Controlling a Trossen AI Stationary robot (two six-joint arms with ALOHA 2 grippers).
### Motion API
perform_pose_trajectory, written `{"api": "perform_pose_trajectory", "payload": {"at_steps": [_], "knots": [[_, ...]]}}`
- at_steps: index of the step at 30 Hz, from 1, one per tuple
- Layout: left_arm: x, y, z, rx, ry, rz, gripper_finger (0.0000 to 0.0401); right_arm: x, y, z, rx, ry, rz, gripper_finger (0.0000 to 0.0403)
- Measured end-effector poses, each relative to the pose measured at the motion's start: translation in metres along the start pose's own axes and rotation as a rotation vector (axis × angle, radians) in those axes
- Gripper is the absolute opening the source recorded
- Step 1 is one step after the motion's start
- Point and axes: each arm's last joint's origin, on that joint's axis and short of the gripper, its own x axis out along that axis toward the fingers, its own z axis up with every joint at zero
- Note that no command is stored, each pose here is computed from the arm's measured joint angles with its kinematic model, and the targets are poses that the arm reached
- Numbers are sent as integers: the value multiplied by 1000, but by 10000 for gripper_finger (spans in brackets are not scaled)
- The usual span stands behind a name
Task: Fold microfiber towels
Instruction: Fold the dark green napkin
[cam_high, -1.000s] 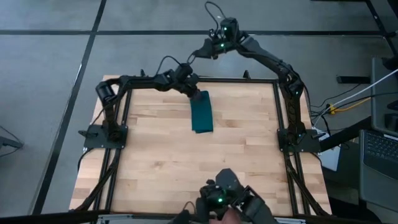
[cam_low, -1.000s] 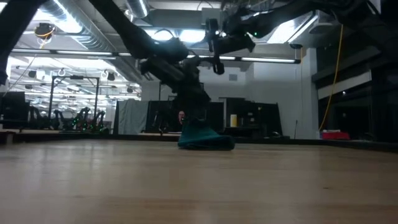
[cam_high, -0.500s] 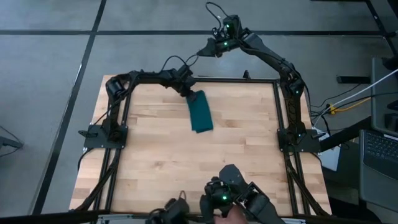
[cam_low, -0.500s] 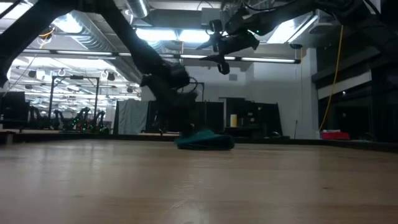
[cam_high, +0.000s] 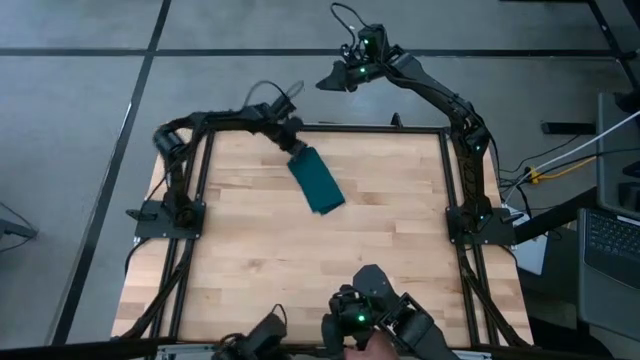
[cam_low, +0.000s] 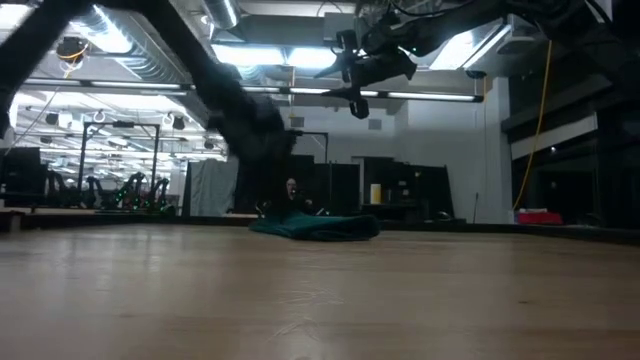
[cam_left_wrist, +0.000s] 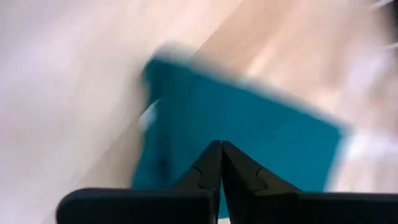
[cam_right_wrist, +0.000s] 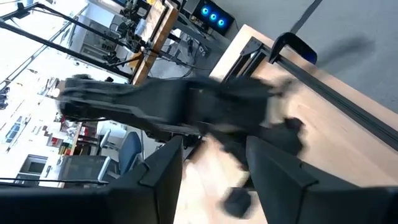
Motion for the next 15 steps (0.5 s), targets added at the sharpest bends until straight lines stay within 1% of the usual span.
{"api": "perform_pose_trajectory", "payload": {"at_steps": [3, 6, 8, 10, 15], "knots": [[-36, -25, 11, 87, -133, -20, 7, 0, 0, 0, 3, -1, 0, 183], [-59, -39, 14, 128, -231, 40, 6, 0, 0, 1, -2, -5, 3, 185], [-68, -45, 16, 150, -284, 80, 5, 0, 1, 1, 1, -11, 7, 186], [-65, -44, 16, 147, -278, 91, 4, 0, 2, 3, -7, -21, 14, 183], [-29, -39, 16, 164, -221, 66, 4, 2, 4, 3, -3, -22, 28, 169]]}}
